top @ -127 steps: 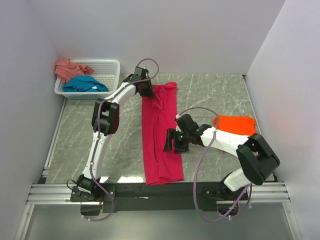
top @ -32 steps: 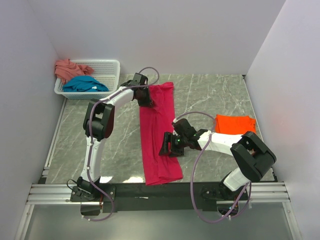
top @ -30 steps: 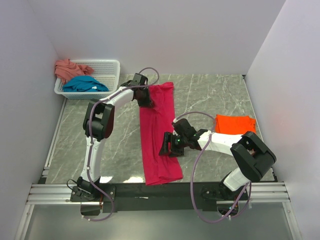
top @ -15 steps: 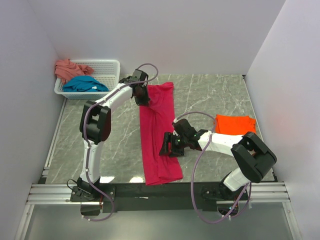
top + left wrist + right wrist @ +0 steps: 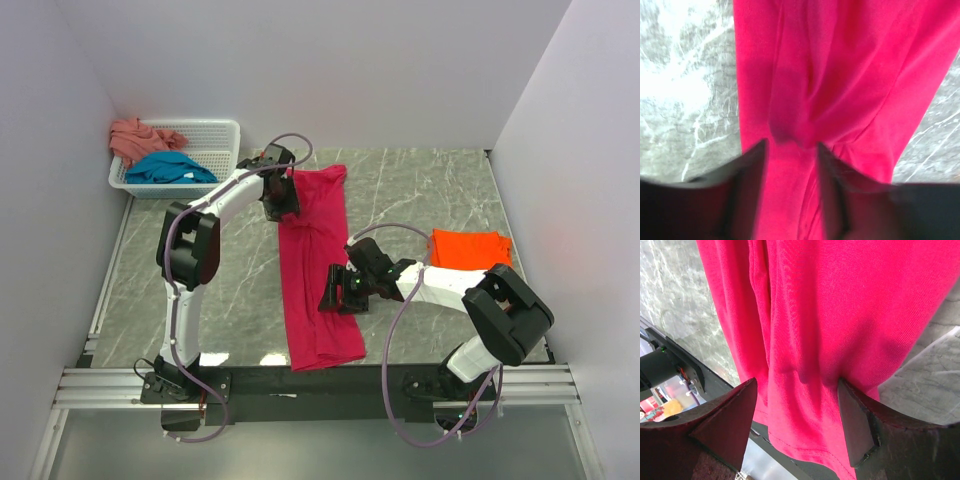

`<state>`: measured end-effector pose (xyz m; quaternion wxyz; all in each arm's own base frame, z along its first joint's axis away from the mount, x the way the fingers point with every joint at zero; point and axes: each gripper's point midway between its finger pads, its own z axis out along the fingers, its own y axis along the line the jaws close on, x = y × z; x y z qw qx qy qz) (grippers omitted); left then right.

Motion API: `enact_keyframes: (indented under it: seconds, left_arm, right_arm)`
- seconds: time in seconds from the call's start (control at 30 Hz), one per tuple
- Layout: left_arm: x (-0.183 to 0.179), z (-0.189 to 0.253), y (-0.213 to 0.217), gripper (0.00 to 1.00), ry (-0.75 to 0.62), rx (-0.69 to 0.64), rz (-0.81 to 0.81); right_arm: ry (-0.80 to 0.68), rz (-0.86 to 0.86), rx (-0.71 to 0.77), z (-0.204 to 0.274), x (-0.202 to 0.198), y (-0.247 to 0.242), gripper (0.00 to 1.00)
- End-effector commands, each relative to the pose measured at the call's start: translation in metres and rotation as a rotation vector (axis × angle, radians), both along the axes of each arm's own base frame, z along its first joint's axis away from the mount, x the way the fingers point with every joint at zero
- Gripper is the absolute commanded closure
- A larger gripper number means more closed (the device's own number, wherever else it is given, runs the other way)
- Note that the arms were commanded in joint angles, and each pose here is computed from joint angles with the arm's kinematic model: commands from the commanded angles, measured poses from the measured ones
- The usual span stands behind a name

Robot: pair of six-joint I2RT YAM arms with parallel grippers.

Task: Fold and stack the t-shirts
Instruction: Fold the tshirt

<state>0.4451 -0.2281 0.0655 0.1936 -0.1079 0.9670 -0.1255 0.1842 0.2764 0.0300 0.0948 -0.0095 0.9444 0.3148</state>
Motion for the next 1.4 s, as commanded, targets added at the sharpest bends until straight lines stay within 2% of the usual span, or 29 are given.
enact_keyframes:
  seconds: [0.0, 0.03, 0.07, 0.1, 0.13, 0.27, 0.4, 0.53, 0.6, 0.8, 0.97, 1.2, 1.37]
  left_arm:
    - [0.005, 0.02, -0.004, 0.44, -0.054, -0.011, -0.021]
    - [0.008, 0.025, -0.005, 0.37, -0.07, -0.012, -0.024]
    - [0.013, 0.037, -0.006, 0.22, -0.101, -0.017, -0.029]
    - [0.015, 0.043, -0.007, 0.14, -0.117, -0.023, -0.033]
    - [0.02, 0.053, -0.01, 0.01, -0.147, -0.04, -0.044]
    - [0.042, 0.083, -0.028, 0.01, -0.254, -0.121, -0.08]
    - [0.058, 0.083, -0.05, 0.01, -0.305, -0.188, -0.156]
    - [0.075, 0.045, -0.054, 0.01, -0.26, -0.147, -0.17]
    - [0.082, 0.039, -0.056, 0.01, -0.264, -0.139, -0.179]
    - [0.09, 0.003, -0.066, 0.01, -0.237, -0.164, -0.213]
    - [0.095, -0.036, -0.06, 0.01, -0.177, -0.15, -0.196]
    - [0.109, -0.08, -0.049, 0.01, -0.114, -0.127, -0.118]
    - [0.126, -0.092, -0.046, 0.0, -0.117, -0.172, -0.04]
  right_arm:
    - [0.049, -0.009, -0.16, -0.031, -0.017, -0.031, 0.27]
    - [0.04, -0.008, -0.163, -0.029, -0.016, -0.032, 0.27]
    - [0.036, -0.006, -0.164, -0.026, -0.015, -0.032, 0.27]
    - [0.027, -0.006, -0.166, -0.024, -0.014, -0.032, 0.27]
    - [0.011, -0.004, -0.169, -0.021, -0.011, -0.033, 0.27]
    - [-0.068, 0.005, -0.138, 0.005, 0.0, -0.028, 0.27]
    - [-0.139, 0.006, -0.14, 0.02, 0.008, -0.03, 0.27]
    - [-0.159, 0.027, -0.137, 0.023, 0.007, -0.03, 0.26]
    - [-0.157, 0.038, -0.122, 0.021, 0.006, -0.028, 0.26]
    - [-0.182, 0.105, -0.112, 0.015, 0.003, -0.017, 0.26]
    - [-0.127, 0.113, -0.17, -0.004, -0.003, -0.023, 0.26]
    - [-0.029, 0.139, -0.16, -0.02, -0.03, -0.032, 0.26]
    - [-0.059, 0.137, -0.248, -0.02, -0.018, -0.042, 0.25]
